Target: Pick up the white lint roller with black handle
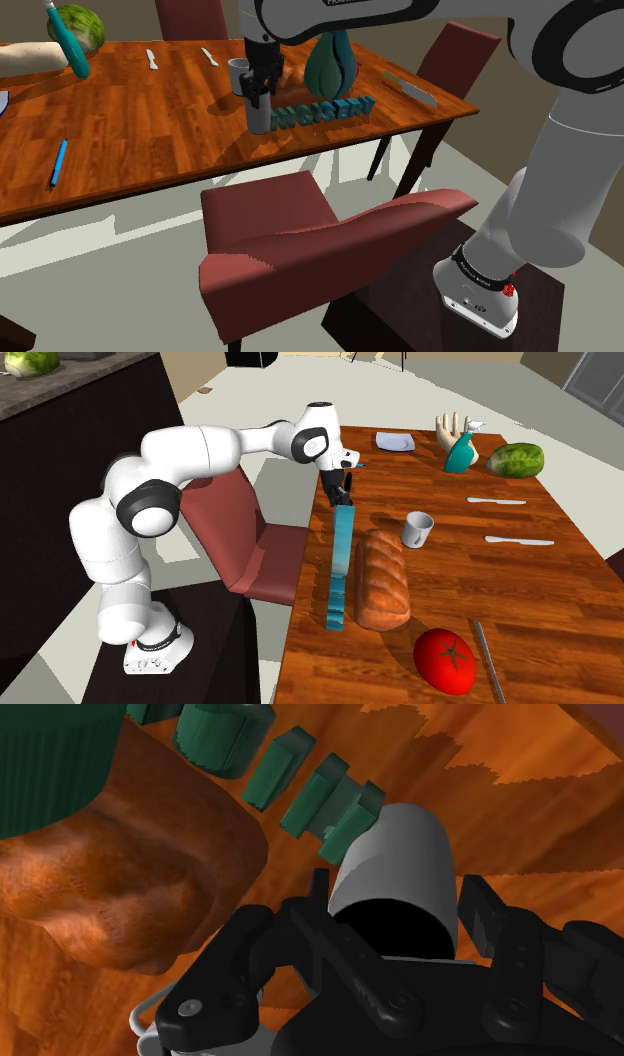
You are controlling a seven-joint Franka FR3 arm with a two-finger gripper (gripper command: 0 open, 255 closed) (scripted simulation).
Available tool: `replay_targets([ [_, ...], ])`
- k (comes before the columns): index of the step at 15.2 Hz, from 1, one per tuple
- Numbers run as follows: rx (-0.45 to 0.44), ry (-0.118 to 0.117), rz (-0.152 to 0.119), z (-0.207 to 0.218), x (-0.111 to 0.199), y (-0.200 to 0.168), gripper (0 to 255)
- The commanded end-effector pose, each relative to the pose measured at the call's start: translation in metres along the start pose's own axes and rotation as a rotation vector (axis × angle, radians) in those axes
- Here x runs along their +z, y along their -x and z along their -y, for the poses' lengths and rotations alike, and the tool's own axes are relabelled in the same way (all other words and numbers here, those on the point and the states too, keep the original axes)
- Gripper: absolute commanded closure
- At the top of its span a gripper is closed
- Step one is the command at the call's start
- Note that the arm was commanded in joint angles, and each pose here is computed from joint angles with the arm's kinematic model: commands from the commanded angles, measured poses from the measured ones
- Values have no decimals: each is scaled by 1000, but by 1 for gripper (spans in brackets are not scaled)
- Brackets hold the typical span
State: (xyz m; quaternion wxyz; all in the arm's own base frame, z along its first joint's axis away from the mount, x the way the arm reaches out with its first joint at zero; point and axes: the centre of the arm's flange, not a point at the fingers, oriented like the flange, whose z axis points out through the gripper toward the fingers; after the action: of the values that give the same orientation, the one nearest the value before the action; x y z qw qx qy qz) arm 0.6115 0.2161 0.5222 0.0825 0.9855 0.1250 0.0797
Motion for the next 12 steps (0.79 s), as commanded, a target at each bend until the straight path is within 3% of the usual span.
replay_targets([
  [1, 0, 0, 1, 0, 2, 0, 255],
  [9, 0, 0, 1, 1, 1, 0, 255],
  [12, 0, 0, 1, -2, -14, -2, 255],
])
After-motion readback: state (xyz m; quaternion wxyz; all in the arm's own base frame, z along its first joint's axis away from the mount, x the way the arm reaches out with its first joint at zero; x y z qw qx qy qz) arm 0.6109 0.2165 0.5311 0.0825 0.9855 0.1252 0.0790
